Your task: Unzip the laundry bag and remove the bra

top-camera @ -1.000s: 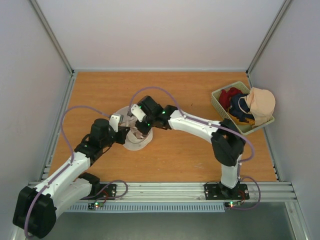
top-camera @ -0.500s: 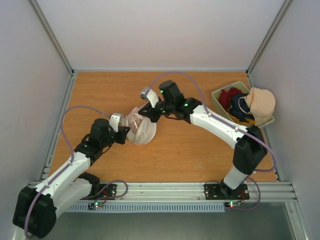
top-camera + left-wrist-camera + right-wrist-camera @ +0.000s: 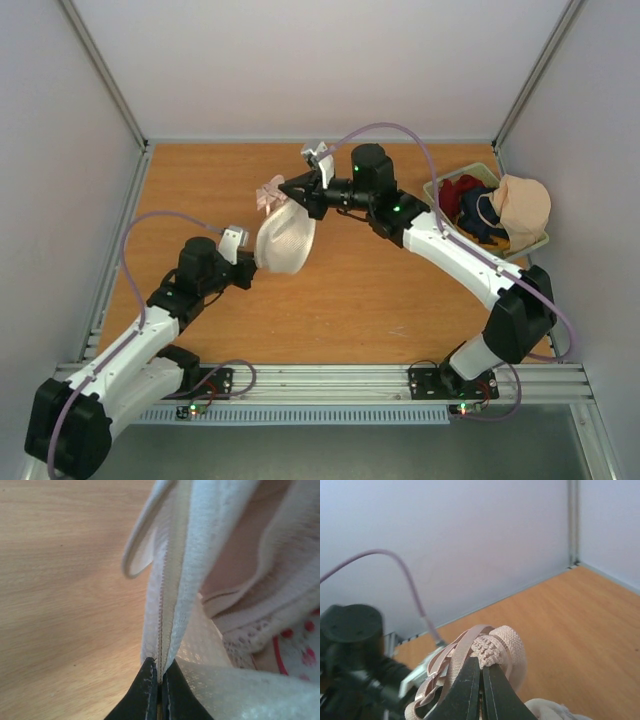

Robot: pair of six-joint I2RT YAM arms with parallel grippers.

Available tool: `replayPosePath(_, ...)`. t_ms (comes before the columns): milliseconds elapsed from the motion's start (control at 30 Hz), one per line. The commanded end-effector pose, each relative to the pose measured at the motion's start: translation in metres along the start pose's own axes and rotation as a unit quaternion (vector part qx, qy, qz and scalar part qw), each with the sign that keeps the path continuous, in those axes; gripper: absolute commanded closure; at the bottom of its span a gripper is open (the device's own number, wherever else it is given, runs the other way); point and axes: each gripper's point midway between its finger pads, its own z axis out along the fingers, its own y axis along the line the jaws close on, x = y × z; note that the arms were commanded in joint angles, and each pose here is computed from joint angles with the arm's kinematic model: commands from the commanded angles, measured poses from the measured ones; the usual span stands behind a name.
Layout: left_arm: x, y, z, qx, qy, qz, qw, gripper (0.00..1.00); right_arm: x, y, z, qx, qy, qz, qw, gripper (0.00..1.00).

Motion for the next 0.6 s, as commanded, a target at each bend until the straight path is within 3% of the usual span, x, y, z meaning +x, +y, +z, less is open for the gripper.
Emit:
replayPosePath(0, -0.015, -0.016, -0.004, 0.040, -0.031, 0.035, 0.998, 0.99, -0.027, -0.032, 0.008, 0.074, -0.058, 0.010, 0.996, 0.99)
replayPosePath(167, -0.030, -0.015, -0.007, 0.028, -0.066, 0.086, 0.994, 0.94, -0.001, -0.055, 0.015, 0.118, -0.034, 0.034, 0.992, 0.99)
replayPosePath(333, -0.029, -0.014, -0.006, 0.024, -0.076, 0.161, 0.984, 0.99, 0.026, -0.061, 0.022, 0.114, -0.020, 0.060, 0.991, 0.99)
replayPosePath(500, -0.026, -0.020, -0.005, 0.039, -0.068, 0.183, 0.980, 0.98, 0.012, -0.032, 0.031, 0.015, -0.053, 0.068, 0.996, 0.99)
replayPosePath(533, -0.026, -0.018, -0.005, 0.034, -0.067, 0.182, 0.980, 0.93, 0.004, -0.020, 0.029, -0.017, -0.067, 0.060, 0.996, 0.99)
replayPosePath(567, -0.027, -0.014, -0.005, 0.024, -0.066, 0.177, 0.982, 0.81, -0.004, -0.010, 0.026, -0.040, -0.080, 0.055, 0.994, 0.99)
